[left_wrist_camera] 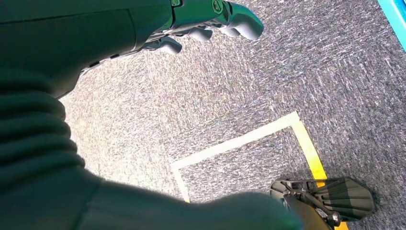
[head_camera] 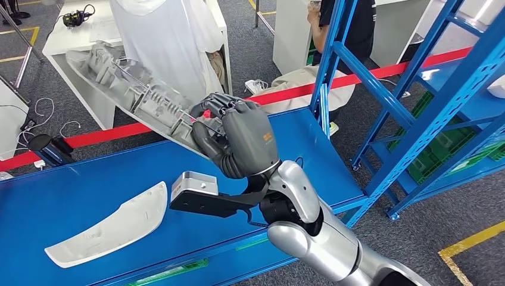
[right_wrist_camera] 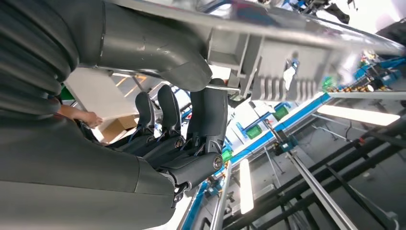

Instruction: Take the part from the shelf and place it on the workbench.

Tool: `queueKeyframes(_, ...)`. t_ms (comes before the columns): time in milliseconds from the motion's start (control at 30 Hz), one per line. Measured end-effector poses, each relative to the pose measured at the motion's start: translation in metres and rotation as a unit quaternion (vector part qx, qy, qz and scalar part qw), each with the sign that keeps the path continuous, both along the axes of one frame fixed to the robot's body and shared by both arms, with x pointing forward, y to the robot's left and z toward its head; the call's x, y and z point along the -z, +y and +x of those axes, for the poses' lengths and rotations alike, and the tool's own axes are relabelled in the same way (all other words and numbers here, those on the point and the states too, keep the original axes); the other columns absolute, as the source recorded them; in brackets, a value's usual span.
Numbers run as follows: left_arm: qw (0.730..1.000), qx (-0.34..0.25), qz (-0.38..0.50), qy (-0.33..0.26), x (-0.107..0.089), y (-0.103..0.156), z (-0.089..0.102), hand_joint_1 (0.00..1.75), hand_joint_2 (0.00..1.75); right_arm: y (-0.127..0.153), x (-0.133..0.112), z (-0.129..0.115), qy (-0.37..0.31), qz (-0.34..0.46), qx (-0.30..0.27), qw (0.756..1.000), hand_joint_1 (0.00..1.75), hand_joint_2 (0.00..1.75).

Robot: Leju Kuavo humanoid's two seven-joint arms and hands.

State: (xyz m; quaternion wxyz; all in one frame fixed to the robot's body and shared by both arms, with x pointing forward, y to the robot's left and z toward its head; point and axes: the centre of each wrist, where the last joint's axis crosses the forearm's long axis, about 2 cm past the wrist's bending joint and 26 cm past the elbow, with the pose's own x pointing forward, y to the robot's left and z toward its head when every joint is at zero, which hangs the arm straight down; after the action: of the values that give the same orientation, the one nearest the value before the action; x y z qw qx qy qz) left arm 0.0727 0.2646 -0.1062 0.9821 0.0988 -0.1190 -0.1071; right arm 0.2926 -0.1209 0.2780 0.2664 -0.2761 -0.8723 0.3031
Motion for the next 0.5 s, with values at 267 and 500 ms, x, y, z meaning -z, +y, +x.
queueKeyframes(267, 1.0, 0.003, -0.004, -0.012, -0.0002, -0.0004, 0.0012, 0.0, 1.75, 0.0029, -0.0044, -0.0006, -0.019, 0.01, -0.003, 1.0, 1.75, 1.75)
queueKeyframes(500, 1.0, 0.003, -0.006, -0.018, -0.0005, -0.0012, 0.0023, 0.0, 1.75, 0.0049, -0.0042, -0.0019, -0.021, 0.009, -0.007, 1.0, 1.75, 1.75)
